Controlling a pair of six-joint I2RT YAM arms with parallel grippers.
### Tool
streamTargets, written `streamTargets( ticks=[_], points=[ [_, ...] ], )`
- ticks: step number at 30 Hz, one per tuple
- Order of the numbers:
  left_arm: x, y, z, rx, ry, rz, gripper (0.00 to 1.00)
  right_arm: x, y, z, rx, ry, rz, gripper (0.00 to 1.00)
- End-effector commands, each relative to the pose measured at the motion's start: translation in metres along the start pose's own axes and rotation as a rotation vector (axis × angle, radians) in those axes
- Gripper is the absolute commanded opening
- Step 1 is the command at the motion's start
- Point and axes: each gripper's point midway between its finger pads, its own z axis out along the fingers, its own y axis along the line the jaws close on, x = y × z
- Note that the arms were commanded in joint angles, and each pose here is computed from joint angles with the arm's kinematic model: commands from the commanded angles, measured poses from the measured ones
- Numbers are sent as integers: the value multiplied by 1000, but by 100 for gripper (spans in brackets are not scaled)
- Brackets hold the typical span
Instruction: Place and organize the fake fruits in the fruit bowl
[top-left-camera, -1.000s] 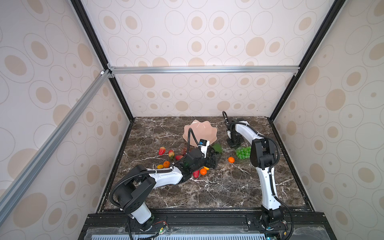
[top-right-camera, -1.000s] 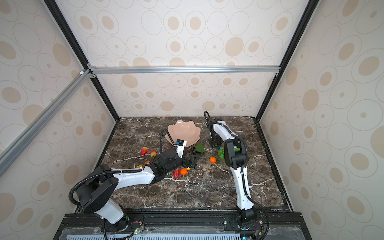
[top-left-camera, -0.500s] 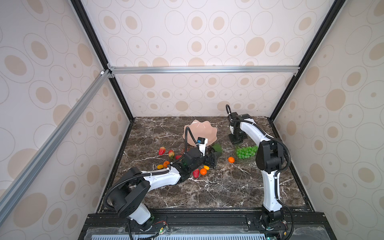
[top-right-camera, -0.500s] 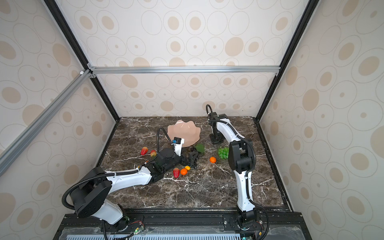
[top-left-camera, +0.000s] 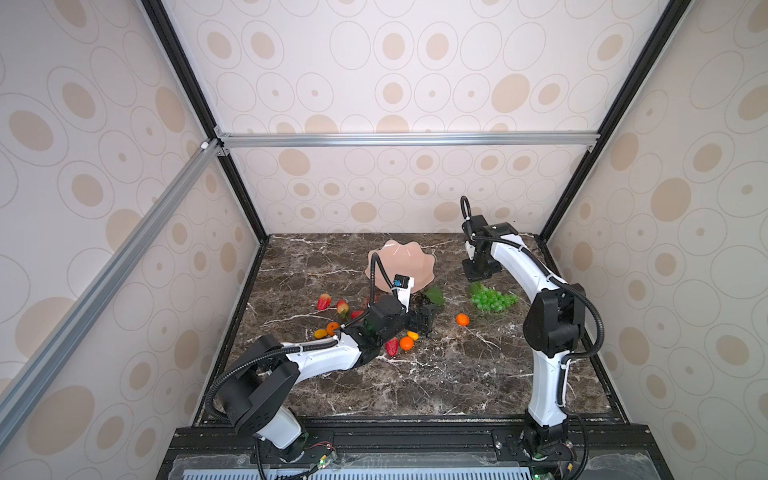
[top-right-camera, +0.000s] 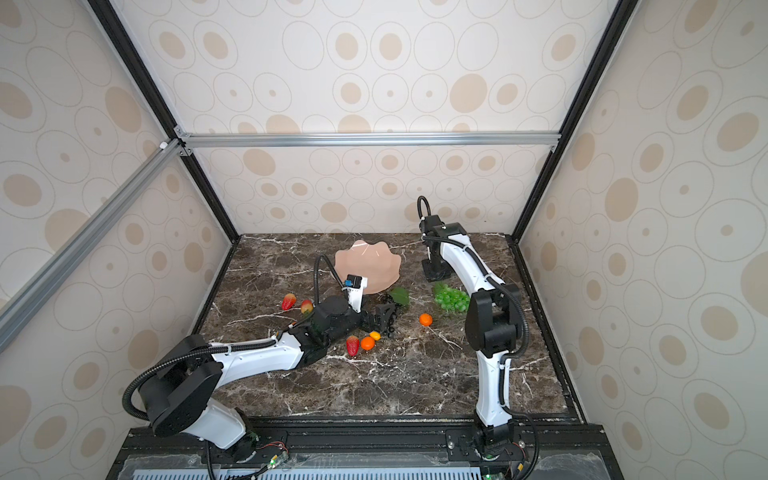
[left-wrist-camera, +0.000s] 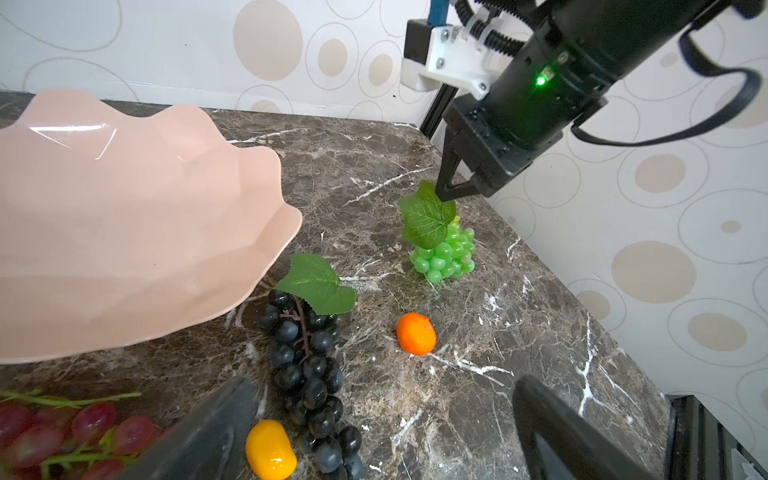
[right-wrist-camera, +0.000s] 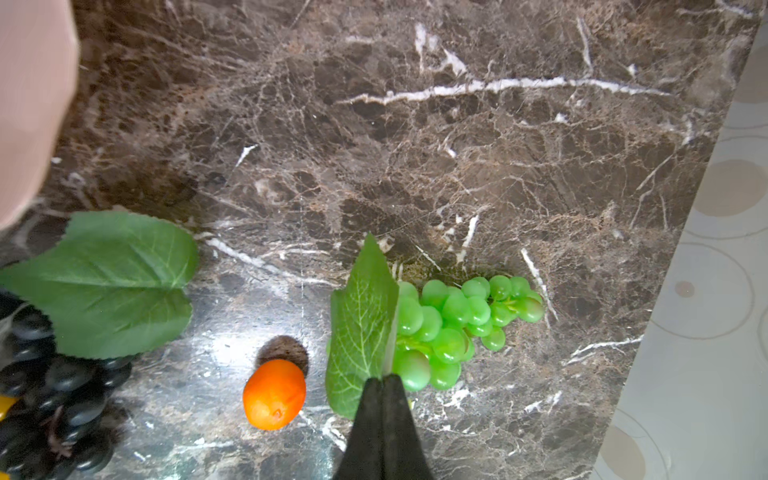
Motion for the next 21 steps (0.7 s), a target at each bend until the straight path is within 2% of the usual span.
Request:
streamTargets(
  ticks=[1, 8, 15, 21],
  points=[
    [-14, -8, -1, 7, -35, 14, 98, 7, 29, -14, -110, -10, -30, 0],
    [-7, -4, -3, -2, -25, 5, 98, 24, 72, 11, -224, 87, -107, 0],
    [-3, -2, -4, -6, -14, 0, 98, 19, 93, 24, -227, 93, -126, 1],
    [-3, 0, -6, -15, -18, -6, 98, 12, 88, 12, -203, 31, -124, 28]
  ],
)
